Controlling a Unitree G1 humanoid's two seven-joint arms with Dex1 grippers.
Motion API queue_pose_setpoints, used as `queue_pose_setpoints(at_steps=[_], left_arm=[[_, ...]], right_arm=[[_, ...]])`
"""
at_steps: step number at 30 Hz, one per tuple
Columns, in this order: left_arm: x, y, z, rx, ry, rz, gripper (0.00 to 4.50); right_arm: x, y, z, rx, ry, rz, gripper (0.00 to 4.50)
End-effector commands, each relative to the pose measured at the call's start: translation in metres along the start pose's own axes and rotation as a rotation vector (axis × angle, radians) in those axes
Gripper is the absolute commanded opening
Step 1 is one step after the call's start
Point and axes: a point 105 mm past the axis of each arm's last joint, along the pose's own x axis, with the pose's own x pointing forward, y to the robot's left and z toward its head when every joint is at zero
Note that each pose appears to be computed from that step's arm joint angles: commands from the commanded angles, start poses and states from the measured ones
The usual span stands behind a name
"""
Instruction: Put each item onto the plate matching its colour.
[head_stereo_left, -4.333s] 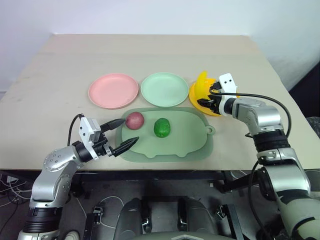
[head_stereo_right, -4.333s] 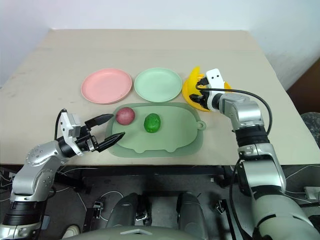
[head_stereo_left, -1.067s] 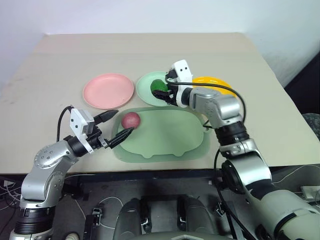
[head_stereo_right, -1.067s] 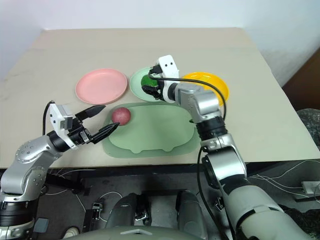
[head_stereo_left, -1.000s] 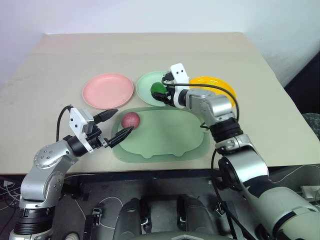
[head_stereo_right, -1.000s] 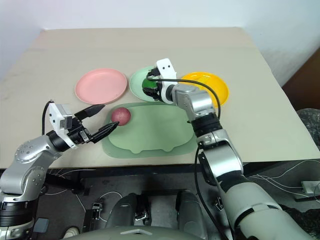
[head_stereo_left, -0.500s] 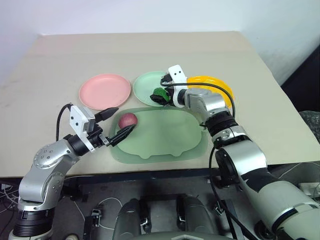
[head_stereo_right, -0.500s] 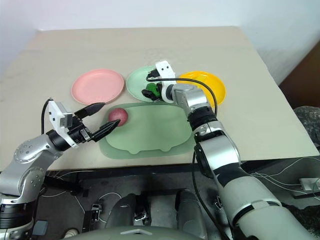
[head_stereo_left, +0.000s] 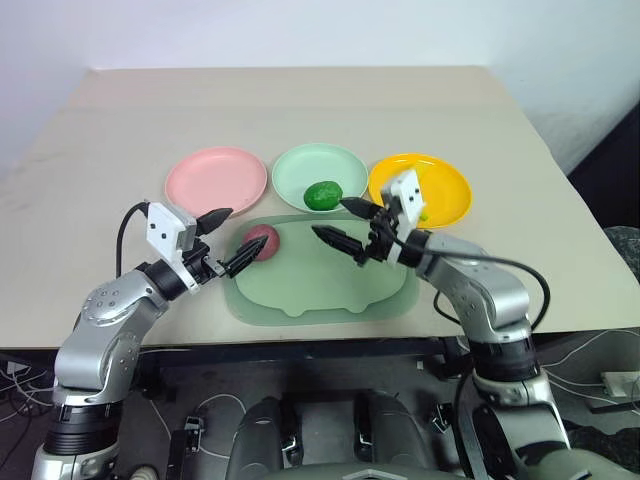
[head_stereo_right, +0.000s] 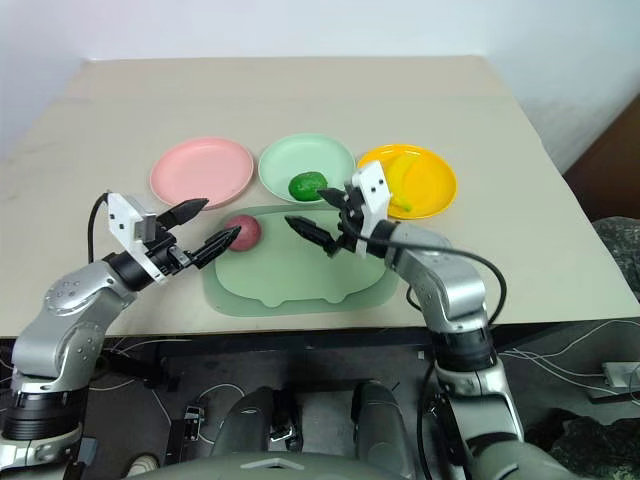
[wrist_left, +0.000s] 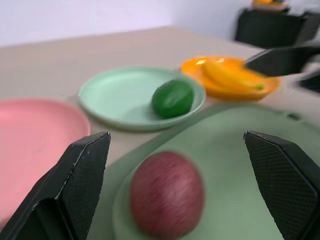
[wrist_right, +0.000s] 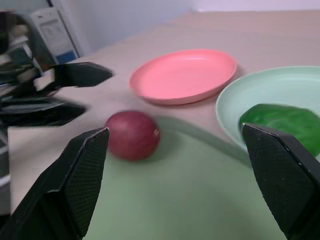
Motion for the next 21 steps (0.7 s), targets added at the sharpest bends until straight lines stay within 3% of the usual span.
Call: queue_pose_setpoints(at_steps=[1,9,21], left_arm=[[0.005,0.001,0.002,0.03,-0.029,0.007,4.5],[0.024,-0.004,-0.013,-0.004,-0.05,-0.03,4.5],[0.04,-0.007,-0.026,0.012,0.038,-0.044,4.5]], right_arm=[[-0.007,0.017,0.004,-0.08,-0.016,0.05,4.48],[-0.014,0.009,0.005,-0.114,-0.001,-0.021,4.48],[-0.022,-0.01,0.008,-0.105,0.016,-0.111,4.48]])
